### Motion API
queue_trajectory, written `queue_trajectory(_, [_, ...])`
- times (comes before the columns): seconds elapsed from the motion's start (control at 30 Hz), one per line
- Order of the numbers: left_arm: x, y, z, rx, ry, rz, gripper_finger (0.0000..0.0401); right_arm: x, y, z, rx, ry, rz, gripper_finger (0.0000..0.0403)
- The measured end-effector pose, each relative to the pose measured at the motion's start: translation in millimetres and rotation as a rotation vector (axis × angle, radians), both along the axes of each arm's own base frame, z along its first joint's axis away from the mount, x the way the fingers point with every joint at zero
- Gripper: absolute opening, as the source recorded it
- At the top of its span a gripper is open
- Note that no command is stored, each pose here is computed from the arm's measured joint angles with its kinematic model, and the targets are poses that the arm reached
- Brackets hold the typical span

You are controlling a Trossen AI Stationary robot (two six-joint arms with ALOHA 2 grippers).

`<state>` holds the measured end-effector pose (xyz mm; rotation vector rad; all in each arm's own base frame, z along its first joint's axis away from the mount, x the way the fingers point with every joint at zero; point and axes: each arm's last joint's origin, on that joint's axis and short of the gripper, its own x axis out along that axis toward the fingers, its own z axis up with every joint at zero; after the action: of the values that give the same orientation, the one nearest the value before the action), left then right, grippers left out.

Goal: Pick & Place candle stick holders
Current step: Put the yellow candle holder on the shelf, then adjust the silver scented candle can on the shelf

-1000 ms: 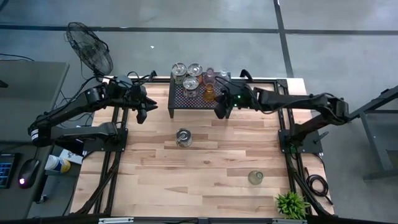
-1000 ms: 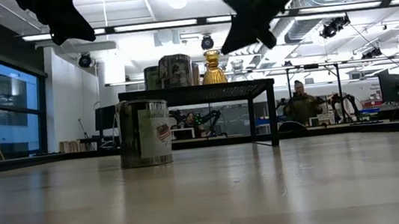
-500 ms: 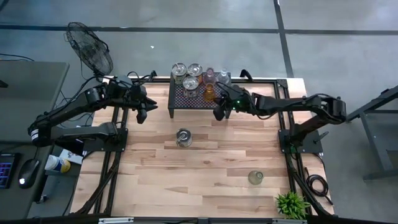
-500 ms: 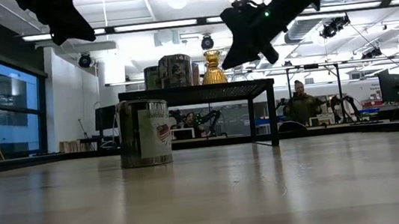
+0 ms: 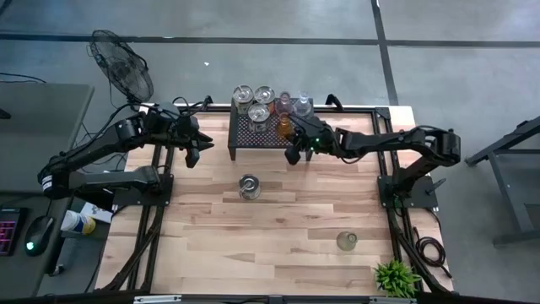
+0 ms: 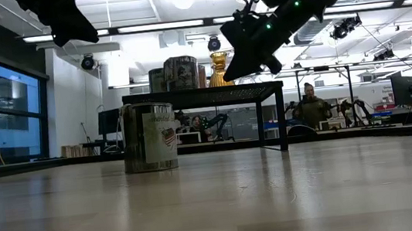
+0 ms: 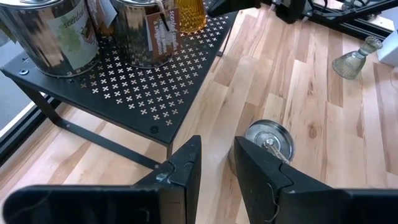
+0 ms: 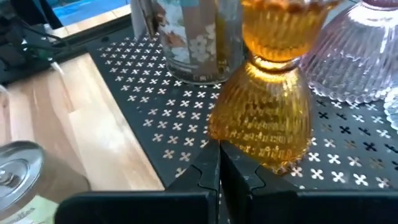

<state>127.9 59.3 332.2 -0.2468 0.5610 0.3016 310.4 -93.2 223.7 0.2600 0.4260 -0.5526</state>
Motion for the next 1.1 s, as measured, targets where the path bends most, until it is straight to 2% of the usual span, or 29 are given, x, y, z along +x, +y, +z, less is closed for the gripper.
queue_trajectory(0.6, [0,0,0,0.001,0.001,0.002,0.0092,-6,-25,2,0.003,-0.042,-0.051,0.0])
queue_trajectory(0.9, [0,0,0,-0.013,-0.003,0.012,0.0092,-6,-22,3,0.011,-0.045,-0.031,0.0])
queue_trajectory(1.1, [2,2,1,0.007,-0.014,0.046,0.0092,-11,-14,15,0.008,-0.057,-0.014,0.0])
